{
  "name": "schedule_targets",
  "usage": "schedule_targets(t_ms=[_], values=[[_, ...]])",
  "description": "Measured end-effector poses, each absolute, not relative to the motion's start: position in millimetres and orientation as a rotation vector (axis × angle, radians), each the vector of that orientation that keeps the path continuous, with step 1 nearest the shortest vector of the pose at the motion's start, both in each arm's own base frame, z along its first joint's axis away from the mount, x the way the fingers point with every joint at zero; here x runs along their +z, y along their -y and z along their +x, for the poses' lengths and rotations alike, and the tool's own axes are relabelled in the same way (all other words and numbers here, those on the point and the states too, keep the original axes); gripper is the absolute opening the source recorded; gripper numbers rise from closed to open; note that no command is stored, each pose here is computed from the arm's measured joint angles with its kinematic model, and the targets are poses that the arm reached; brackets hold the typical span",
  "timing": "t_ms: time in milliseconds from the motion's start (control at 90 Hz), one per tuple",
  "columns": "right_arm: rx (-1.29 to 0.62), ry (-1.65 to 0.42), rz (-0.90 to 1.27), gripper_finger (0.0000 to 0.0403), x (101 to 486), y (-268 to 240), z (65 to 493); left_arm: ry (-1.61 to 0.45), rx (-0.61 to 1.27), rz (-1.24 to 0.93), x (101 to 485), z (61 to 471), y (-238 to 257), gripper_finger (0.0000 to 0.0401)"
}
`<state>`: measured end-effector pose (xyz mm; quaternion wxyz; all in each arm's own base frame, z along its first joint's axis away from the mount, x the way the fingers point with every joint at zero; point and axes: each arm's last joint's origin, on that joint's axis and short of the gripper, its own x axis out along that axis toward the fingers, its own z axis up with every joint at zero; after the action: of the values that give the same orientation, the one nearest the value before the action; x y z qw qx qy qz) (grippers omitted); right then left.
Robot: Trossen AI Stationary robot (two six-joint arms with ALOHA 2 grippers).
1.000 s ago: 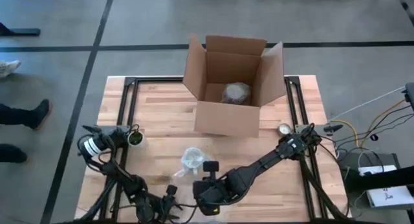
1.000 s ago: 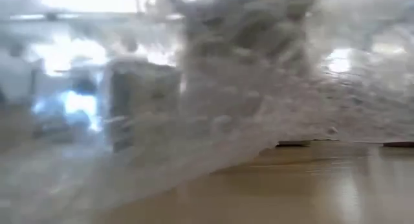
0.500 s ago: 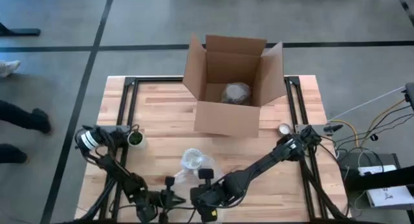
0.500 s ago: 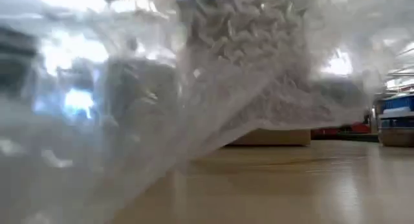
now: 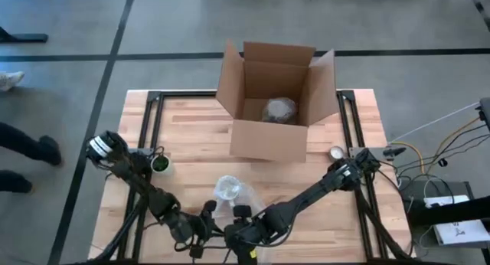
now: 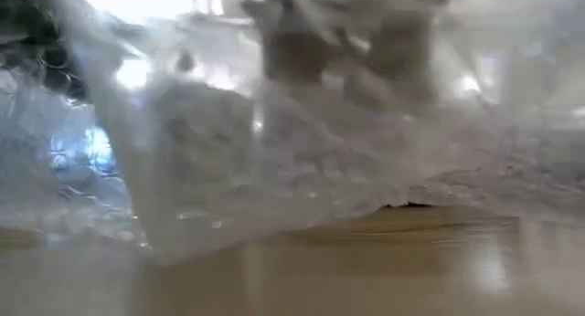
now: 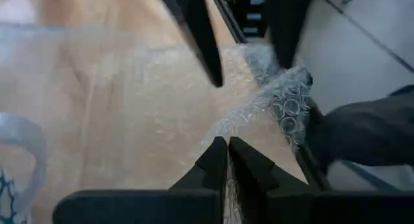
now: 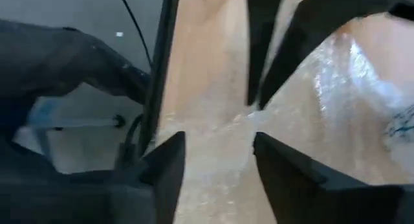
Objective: Wrap mug
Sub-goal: Wrap the blue patterned mug with the bubble wrap
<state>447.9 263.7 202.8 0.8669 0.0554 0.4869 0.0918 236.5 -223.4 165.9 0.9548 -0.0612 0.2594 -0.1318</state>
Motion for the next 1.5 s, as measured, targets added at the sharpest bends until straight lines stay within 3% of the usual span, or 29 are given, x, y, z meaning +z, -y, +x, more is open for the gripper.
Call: schedule_targets(t_ms=[289,478,622,822,1067,1322,1500], values=[[0.09,-1.011,0.215,0.0276,201.8,-267.7,446.2,-0.537,-0.222,-0.283,191.1,242.7,198.8,0.0],[-0.054,-0.982,0.231,0.0289,196.6,-259.0,448.8,-0.53,-0.248,-0.314,203.2,243.2,190.0,0.0],[-0.087,-1.009,0.24,0.0248,194.8,-253.9,448.3,-0.53,-0.335,-0.305,214.0,238.0,188.8,0.0],[-0.067,-1.015,0.195,0.0148,195.2,-251.8,449.0,-0.587,-0.374,-0.281,220.3,227.8,185.1,0.0008],[-0.02,-1.016,0.108,0.0014,196.7,-251.2,449.4,-0.636,-0.392,-0.277,220.5,222.5,183.4,0.0067],[-0.065,-1.08,0.1,0.0009,193.4,-244.6,445.5,-0.685,-0.499,-0.198,222.0,208.0,190.4,0.0157],[-0.085,-1.116,0.102,0.0002,191.7,-248.9,438.8,-0.826,-0.454,-0.159,210.6,185.0,200.0,0.0181]])
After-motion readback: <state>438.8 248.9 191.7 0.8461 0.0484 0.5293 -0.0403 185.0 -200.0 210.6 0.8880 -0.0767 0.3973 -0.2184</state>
